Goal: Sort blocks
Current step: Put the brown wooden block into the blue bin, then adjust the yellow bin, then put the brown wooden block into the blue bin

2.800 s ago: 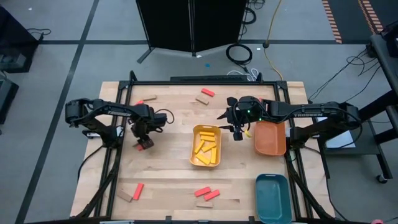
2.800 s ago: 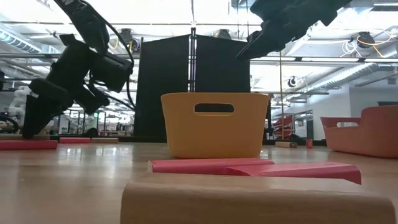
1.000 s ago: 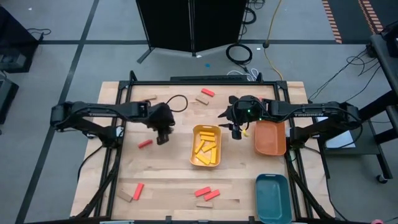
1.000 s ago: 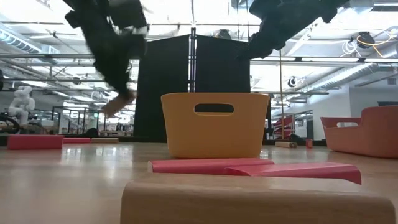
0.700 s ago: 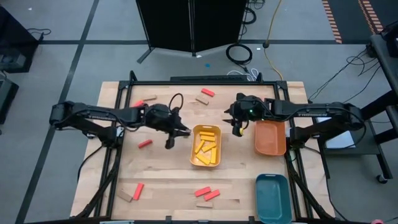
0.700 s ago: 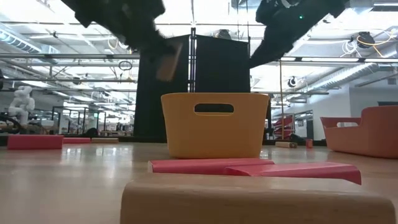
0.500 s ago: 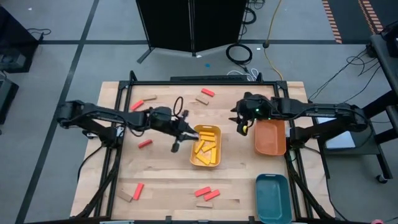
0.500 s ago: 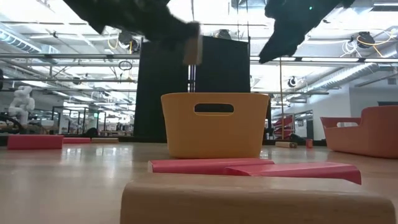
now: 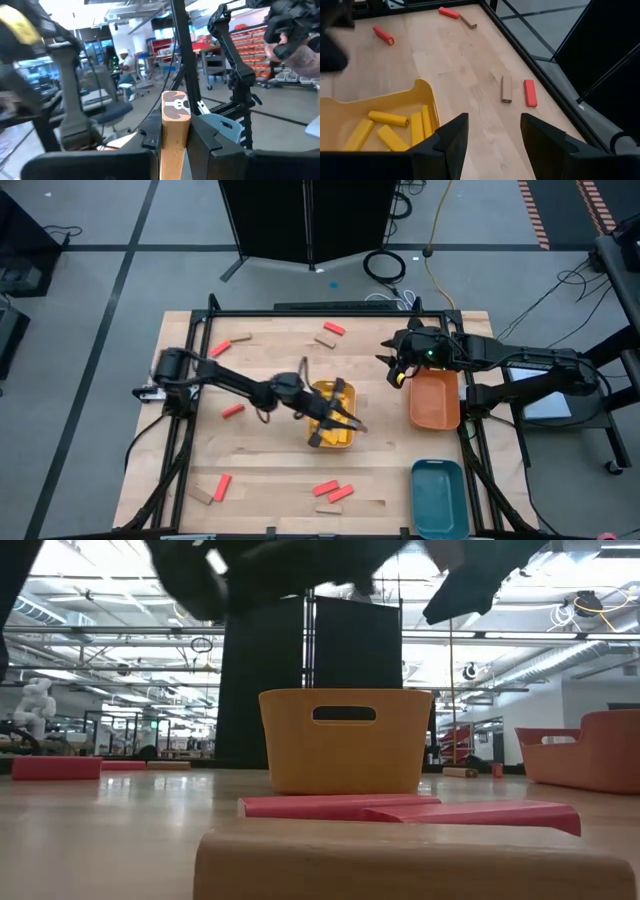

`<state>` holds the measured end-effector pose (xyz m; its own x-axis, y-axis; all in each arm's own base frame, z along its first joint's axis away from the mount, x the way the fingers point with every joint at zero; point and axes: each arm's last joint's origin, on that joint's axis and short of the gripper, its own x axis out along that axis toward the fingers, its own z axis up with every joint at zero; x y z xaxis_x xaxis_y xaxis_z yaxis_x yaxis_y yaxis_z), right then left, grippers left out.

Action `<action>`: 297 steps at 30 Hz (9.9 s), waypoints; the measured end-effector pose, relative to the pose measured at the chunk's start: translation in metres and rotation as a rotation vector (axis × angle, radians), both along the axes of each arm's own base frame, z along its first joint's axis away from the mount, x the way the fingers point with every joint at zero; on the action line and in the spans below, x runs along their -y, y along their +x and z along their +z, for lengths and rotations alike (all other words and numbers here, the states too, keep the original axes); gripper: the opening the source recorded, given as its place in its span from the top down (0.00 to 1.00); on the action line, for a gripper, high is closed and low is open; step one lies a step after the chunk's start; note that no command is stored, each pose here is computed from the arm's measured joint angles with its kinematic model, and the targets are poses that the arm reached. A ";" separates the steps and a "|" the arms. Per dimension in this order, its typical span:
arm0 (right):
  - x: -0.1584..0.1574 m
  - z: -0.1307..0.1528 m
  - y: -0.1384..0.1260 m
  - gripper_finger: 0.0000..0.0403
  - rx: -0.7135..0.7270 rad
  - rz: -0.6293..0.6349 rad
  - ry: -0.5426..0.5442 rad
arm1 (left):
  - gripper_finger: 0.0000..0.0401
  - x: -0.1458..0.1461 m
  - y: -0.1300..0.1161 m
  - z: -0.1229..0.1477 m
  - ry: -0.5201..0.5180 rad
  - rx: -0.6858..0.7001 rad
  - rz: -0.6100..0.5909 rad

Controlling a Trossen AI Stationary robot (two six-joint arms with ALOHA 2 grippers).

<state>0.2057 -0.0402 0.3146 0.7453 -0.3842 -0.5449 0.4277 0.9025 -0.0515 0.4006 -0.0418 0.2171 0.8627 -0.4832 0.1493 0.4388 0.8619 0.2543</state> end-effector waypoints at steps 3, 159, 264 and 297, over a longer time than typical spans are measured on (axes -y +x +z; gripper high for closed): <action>0.000 0.000 0.000 0.57 0.000 0.001 0.000 | 0.89 0.019 0.030 -0.003 0.006 0.017 -0.078; -0.031 -0.066 0.002 0.57 -0.067 0.240 0.126 | 1.00 -0.021 -0.056 -0.035 -0.197 -1.614 0.785; -0.032 -0.092 0.032 0.57 -0.137 0.331 0.109 | 0.61 0.192 -0.248 -0.043 0.291 -1.975 0.237; -0.031 -0.092 0.032 0.57 -0.141 0.335 0.103 | 0.39 0.175 -0.258 -0.064 0.442 -1.922 0.311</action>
<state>0.2374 -0.0087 0.2228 0.7350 -0.0696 -0.6744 0.1028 0.9947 0.0094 0.1422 -0.2163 0.1531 -0.2351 -0.0492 -0.9707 0.2218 0.9697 -0.1028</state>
